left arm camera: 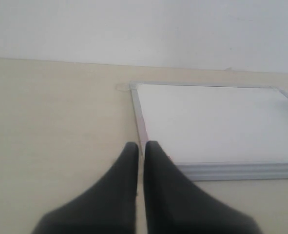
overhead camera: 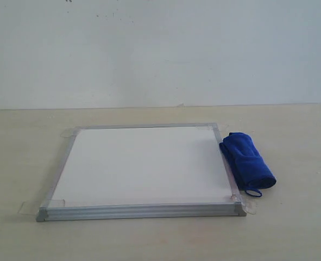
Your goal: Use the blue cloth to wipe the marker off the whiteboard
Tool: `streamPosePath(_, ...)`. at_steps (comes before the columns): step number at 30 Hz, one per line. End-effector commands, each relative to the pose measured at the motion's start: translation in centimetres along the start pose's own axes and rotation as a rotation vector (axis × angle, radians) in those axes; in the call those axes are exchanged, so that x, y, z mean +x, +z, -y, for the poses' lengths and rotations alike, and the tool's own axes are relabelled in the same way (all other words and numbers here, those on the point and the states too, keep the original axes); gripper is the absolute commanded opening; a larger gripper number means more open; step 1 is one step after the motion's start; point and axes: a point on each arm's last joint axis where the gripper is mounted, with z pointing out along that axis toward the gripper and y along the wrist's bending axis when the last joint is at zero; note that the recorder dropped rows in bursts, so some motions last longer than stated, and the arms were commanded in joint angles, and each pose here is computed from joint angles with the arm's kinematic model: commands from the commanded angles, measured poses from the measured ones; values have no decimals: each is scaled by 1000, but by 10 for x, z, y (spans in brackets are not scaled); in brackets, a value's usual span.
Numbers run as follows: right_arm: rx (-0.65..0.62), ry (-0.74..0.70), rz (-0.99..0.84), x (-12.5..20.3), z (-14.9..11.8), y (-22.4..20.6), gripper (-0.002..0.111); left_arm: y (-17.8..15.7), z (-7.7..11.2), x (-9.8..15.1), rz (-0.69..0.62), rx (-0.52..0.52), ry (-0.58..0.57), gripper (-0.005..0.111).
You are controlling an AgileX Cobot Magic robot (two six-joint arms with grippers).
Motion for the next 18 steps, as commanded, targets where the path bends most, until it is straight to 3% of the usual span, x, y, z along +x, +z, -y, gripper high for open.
streamPosePath(1, -16, -1, 103, -5, 0, -25, 0, 0, 0, 1, 1, -4, 4, 4)
streamPosePath(12, -37, 3, 245, -9, 0, -63, 0, 0, 0, 1, 1, -4, 4, 4)
streamPosePath(18, 55, 114, 347, 1, 14, -87, 0, 0, 0, 1, 1, -4, 4, 4)
